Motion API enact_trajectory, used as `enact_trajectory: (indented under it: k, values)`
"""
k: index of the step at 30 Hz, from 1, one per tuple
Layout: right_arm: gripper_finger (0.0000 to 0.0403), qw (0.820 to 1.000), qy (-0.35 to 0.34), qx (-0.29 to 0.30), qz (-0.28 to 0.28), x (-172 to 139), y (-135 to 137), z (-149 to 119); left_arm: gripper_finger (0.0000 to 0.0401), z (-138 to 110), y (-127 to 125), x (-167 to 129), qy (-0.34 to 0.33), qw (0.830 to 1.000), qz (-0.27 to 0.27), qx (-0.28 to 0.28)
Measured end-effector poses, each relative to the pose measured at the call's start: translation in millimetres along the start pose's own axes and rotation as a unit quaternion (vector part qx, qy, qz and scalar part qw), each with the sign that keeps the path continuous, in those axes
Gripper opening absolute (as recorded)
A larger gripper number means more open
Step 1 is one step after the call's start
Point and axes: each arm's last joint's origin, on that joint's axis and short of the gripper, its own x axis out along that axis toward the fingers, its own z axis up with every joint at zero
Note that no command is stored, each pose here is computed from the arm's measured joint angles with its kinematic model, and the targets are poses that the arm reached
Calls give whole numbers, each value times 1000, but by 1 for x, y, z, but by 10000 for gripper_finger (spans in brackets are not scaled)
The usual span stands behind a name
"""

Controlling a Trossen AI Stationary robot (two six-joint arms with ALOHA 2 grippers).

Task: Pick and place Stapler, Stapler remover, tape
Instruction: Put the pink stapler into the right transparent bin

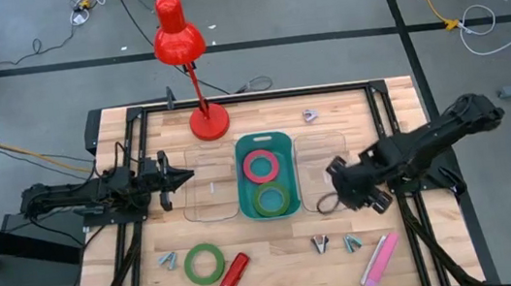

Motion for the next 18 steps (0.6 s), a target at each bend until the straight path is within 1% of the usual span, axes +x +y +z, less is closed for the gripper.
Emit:
enact_trajectory:
  k: [5, 9, 14, 18]
  values:
    - [240, 999, -23, -20, 9, -4, 28, 10, 28, 0, 0, 0, 0, 1000, 0, 0]
    - [240, 997, -46, -57, 18, -5, 52, 19, 28, 0, 0, 0, 0, 1000, 0, 0]
    - [240, 990, -91, -100, 30, -7, 80, 30, 28, 0, 0, 0, 0, 1000, 0, 0]
    - [240, 984, -133, -108, 40, -10, 98, 37, 28, 0, 0, 0, 0, 1000, 0, 0]
